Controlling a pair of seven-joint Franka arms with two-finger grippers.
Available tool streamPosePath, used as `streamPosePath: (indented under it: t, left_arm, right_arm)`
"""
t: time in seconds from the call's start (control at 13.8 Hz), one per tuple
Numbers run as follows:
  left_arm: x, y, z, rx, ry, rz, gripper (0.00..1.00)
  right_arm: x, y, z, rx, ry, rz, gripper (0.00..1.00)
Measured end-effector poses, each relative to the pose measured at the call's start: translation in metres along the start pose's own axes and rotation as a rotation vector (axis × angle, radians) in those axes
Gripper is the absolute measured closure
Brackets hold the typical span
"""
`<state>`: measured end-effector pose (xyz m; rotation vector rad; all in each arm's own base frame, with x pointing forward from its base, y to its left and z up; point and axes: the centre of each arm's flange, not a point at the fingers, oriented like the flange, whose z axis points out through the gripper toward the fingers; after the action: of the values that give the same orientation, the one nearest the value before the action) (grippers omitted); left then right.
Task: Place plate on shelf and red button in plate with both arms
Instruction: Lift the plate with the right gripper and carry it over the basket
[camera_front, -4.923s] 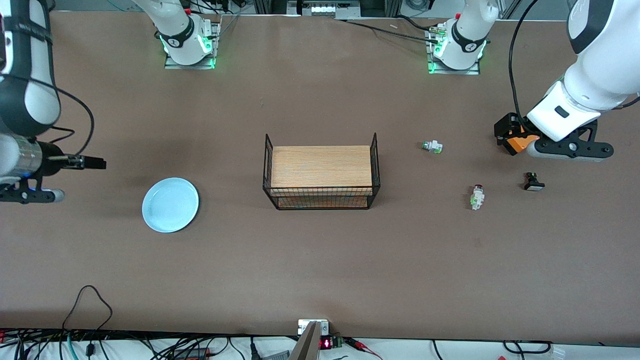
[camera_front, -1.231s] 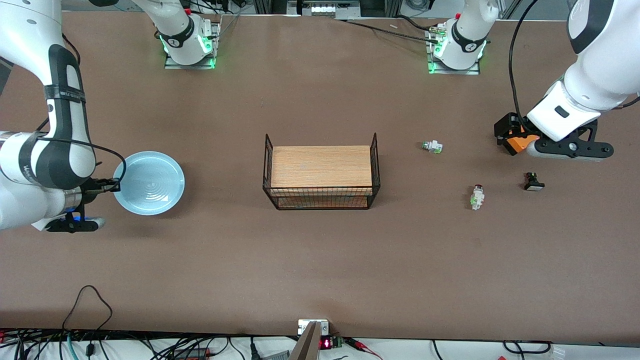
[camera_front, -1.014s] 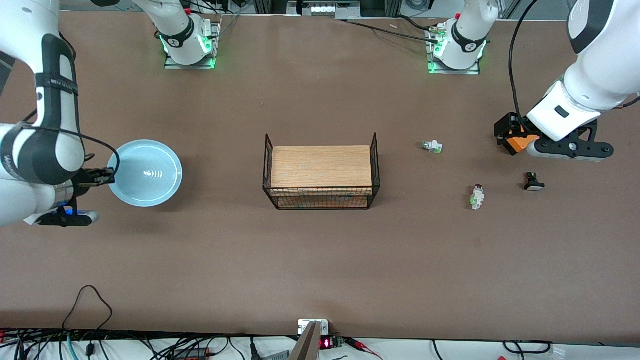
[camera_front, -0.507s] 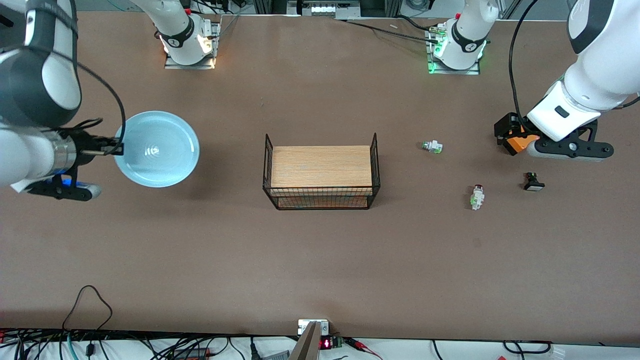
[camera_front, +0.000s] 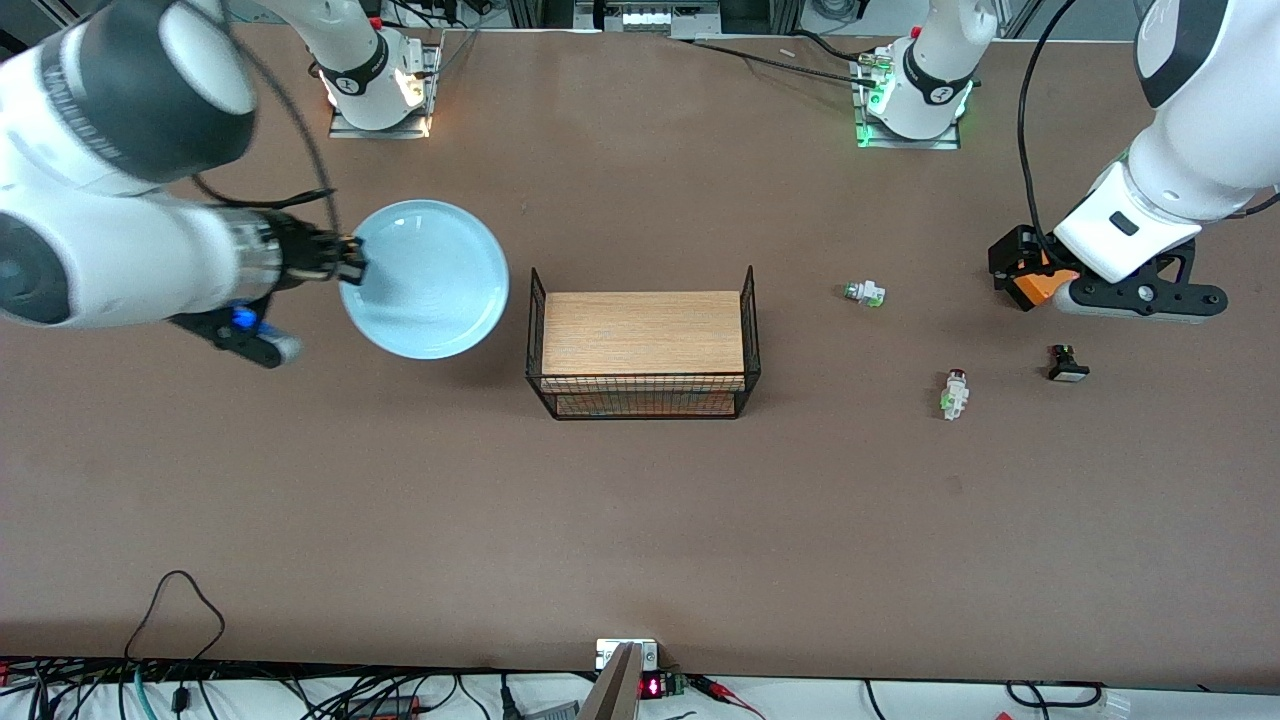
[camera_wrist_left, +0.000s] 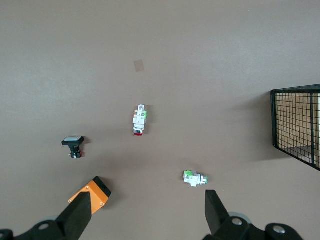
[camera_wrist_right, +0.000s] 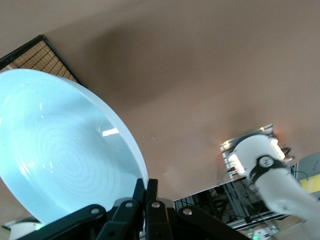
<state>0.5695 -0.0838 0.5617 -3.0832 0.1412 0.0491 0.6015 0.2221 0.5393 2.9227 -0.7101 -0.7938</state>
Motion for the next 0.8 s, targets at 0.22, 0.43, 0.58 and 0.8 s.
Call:
streamPosePath:
  t: [0.22,0.43,0.58,0.8]
  left_arm:
    - [0.000,0.000,0.000,0.000,0.000,0.000,0.00]
    - [0.000,0.000,0.000,0.000,0.000,0.000,0.00]
    - [0.000,0.000,-0.001,0.000,0.002,0.000,0.00]
    - [0.000,0.000,-0.003,0.000,0.007,0.000,0.00]
  right_arm:
    - [-0.049,-0.056,0.014,0.012,0.066,0.047,0.97]
    - [-0.088,-0.099,0.029,0.039,0.115,0.079,0.97]
    - [-0.101,-0.123,0.046,0.055,0.135,0.077,0.97]
    - [-0.097,-0.150,0.083,0.059,0.142,0.075,0.97]
